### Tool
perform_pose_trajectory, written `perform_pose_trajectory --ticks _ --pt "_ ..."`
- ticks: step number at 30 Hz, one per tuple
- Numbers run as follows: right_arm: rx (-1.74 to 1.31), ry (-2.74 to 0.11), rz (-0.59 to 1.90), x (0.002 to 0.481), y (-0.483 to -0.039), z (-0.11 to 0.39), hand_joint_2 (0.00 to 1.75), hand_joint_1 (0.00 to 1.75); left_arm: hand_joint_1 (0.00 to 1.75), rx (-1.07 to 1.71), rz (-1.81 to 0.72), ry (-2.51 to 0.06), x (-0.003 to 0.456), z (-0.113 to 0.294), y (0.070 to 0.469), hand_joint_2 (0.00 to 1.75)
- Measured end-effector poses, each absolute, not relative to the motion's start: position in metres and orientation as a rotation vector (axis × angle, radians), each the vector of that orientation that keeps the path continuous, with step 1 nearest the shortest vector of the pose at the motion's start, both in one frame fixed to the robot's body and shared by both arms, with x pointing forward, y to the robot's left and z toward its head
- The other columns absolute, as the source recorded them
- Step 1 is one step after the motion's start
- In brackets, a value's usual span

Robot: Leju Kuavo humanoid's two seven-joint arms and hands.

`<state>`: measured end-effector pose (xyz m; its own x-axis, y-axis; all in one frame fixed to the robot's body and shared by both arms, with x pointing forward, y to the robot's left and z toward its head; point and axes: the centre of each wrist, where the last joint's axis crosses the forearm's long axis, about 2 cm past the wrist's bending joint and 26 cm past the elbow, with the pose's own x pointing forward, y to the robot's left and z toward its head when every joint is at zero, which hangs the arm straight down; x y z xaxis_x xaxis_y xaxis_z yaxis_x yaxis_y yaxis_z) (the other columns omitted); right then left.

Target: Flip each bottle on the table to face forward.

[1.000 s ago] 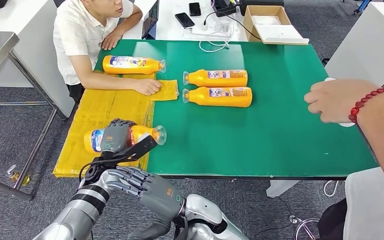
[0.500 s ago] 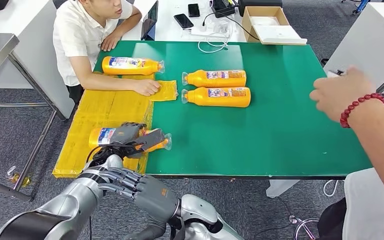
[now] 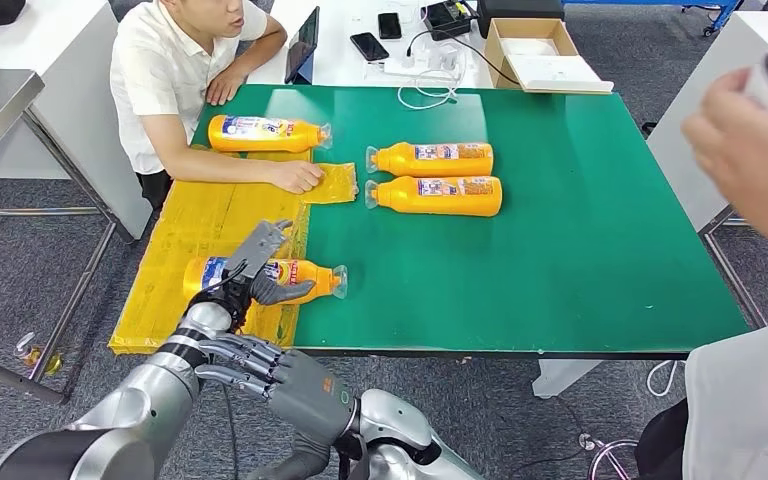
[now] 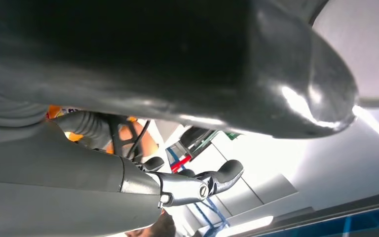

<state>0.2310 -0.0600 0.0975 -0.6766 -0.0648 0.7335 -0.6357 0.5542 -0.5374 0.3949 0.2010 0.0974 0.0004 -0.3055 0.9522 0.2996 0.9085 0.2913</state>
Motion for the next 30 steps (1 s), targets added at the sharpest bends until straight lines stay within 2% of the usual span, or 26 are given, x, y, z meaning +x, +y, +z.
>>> perform_pose_trajectory --ticks 6,14,19,24,28,30 --pt "0.551 -2.106 1.093 0.226 -0.064 0.091 0.0 0.0 0.0 -0.002 -0.205 -1.671 0.378 0.093 0.192 1.75" --pt "0.533 -2.106 1.092 0.222 -0.068 0.087 0.0 0.0 0.0 0.04 -0.048 -1.824 0.364 0.1 0.189 1.75" --pt "0.517 -2.115 1.075 0.214 -0.071 0.083 0.0 0.0 0.0 0.218 0.004 -2.03 0.342 0.119 0.185 1.75" --pt "0.512 -2.128 1.063 0.212 -0.073 0.084 0.0 0.0 0.0 0.221 0.048 -2.139 0.327 0.139 0.18 1.75" --pt "0.505 -2.149 1.05 0.21 -0.075 0.085 1.75 0.0 0.0 0.154 0.105 -2.171 0.322 0.148 0.18 1.75" --pt "0.472 -2.184 1.03 0.21 -0.077 0.087 1.75 0.0 0.0 0.088 0.163 -2.164 0.319 0.153 0.181 1.75"
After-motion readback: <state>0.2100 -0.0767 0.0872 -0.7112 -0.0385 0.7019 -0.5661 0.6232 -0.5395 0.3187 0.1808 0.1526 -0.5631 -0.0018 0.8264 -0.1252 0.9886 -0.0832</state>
